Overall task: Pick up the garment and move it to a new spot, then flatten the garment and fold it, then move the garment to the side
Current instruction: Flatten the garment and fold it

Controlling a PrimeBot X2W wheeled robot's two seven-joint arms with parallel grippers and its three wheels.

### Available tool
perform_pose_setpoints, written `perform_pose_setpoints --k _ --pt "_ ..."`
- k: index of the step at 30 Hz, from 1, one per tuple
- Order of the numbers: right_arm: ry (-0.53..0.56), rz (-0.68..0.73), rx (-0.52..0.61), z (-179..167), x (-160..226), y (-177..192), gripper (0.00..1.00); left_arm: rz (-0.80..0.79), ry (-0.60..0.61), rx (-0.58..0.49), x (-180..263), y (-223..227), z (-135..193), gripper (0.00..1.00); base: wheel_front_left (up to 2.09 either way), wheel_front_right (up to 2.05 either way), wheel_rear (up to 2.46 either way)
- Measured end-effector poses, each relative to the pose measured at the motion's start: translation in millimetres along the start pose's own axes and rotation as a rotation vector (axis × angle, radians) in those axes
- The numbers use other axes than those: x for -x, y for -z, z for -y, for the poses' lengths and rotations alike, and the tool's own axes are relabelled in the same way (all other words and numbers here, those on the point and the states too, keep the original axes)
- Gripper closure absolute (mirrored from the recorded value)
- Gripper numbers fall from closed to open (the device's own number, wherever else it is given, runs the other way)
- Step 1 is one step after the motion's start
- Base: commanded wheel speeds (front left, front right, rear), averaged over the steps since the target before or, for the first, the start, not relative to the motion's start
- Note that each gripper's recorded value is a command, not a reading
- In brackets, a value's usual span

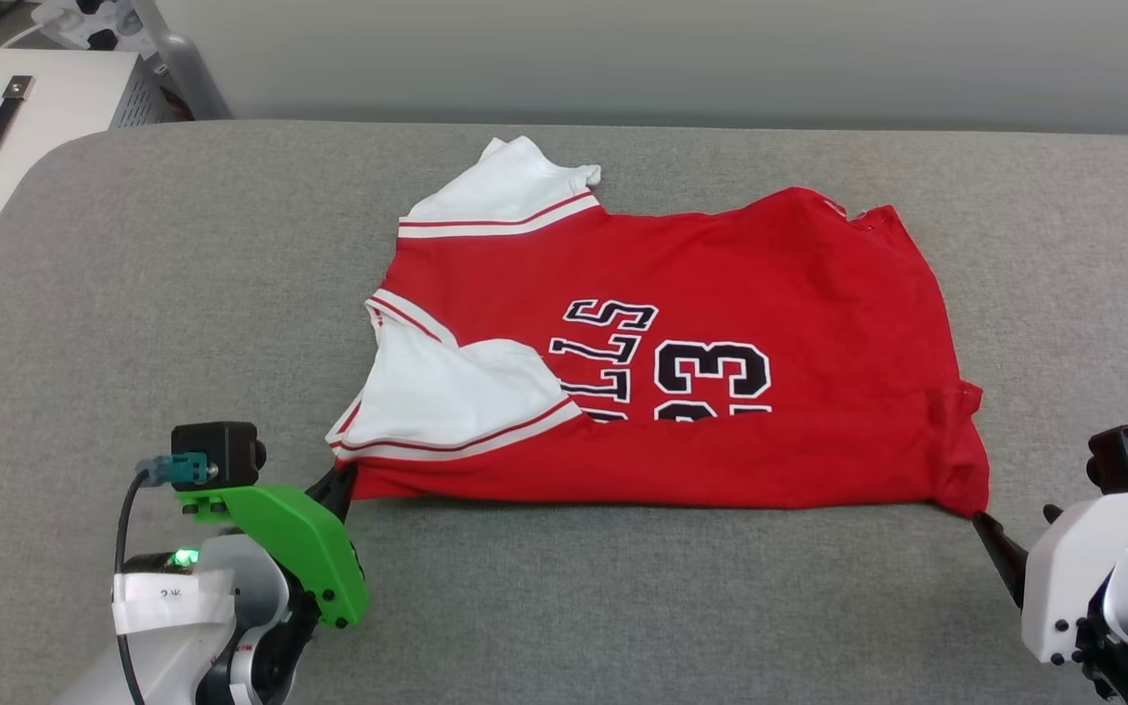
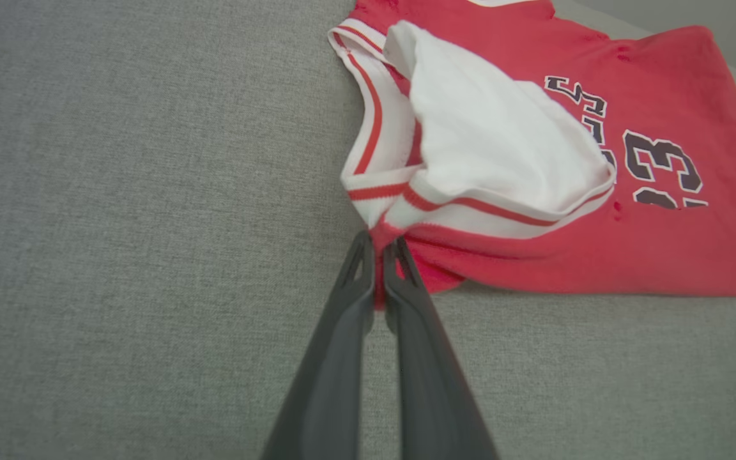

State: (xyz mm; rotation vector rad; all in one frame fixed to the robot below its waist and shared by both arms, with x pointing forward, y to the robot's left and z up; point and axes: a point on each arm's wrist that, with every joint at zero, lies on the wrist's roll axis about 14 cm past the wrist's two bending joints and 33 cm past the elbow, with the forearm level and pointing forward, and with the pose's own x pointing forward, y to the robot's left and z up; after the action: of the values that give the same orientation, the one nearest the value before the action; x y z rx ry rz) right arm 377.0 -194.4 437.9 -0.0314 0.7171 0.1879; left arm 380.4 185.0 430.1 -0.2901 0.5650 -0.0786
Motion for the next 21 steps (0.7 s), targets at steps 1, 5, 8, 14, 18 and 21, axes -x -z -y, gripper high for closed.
perform_pose_setpoints --k 1,5,8,14,18,21 --pt "-0.004 -0.003 0.000 -1 -3 -2 0.00 0.010 0.002 -0.001 3 -3 1 1.00 0.00 0.00 0.00" --pt "-0.008 -0.024 0.000 -2 -17 -6 0.00 0.024 0.003 0.003 8 -7 2 1.00 0.00 0.00 0.00" --pt "-0.002 -0.047 -0.005 -1 -28 -5 0.00 0.027 0.008 0.005 9 -8 4 1.00 0.00 0.00 0.00" --pt "0.005 -0.112 -0.011 -2 -50 5 0.00 0.008 -0.009 0.007 7 -2 -1 1.00 0.00 0.00 0.00" --pt "0.008 -0.160 -0.007 -4 -61 14 0.00 -0.003 -0.015 0.009 5 1 -3 1.00 0.00 0.00 0.00" --pt "0.002 -0.174 -0.005 -6 -68 15 0.00 -0.013 -0.021 0.012 4 4 -5 1.00 0.00 0.00 0.00"
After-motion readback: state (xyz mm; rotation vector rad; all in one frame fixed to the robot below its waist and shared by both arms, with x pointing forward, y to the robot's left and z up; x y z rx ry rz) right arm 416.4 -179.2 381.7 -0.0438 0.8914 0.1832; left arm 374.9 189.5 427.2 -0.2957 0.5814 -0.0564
